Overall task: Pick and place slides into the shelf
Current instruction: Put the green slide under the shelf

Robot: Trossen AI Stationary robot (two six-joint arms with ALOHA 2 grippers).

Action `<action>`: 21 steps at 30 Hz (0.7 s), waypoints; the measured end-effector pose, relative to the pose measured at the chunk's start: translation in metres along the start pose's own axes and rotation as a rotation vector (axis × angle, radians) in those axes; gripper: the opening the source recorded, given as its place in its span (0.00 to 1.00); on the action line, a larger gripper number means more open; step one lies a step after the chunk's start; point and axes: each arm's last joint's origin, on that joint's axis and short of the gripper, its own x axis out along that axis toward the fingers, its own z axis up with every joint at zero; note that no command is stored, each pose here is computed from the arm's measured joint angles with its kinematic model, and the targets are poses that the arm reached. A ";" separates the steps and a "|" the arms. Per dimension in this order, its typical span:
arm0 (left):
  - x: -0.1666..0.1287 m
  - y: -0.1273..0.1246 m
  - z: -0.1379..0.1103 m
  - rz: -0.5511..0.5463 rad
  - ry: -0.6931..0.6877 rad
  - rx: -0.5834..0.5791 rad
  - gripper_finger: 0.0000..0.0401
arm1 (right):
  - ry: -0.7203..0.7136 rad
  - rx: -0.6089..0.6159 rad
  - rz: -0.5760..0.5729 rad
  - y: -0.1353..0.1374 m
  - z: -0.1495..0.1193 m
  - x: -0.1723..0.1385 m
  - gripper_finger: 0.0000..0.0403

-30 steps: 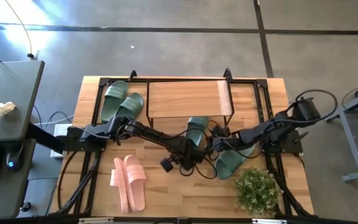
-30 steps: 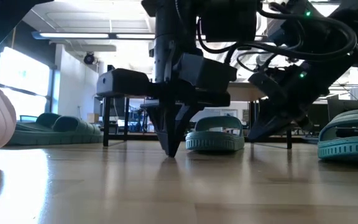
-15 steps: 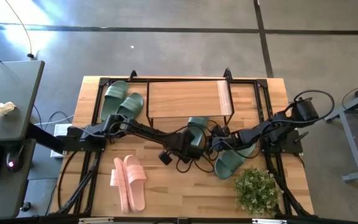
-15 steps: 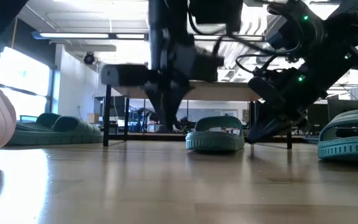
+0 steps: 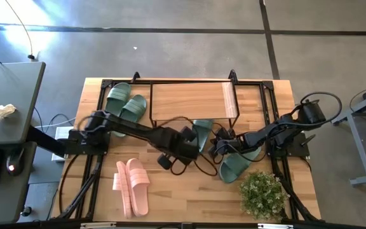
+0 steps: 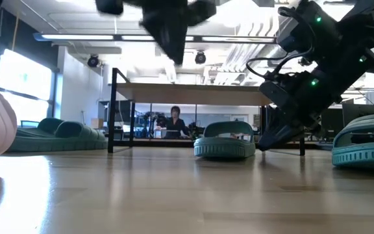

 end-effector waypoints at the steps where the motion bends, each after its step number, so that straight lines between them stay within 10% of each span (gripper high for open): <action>1: -0.010 0.000 -0.002 -0.002 -0.035 -0.004 0.00 | -0.012 0.018 -0.008 0.000 0.000 0.000 0.00; 10: -0.073 0.006 -0.016 0.021 -0.322 0.011 0.00 | -0.077 0.097 -0.064 -0.001 -0.004 0.010 0.00; 21: -0.080 0.004 -0.016 -0.038 -0.411 0.072 0.00 | -0.170 0.138 -0.097 0.008 -0.010 0.034 0.00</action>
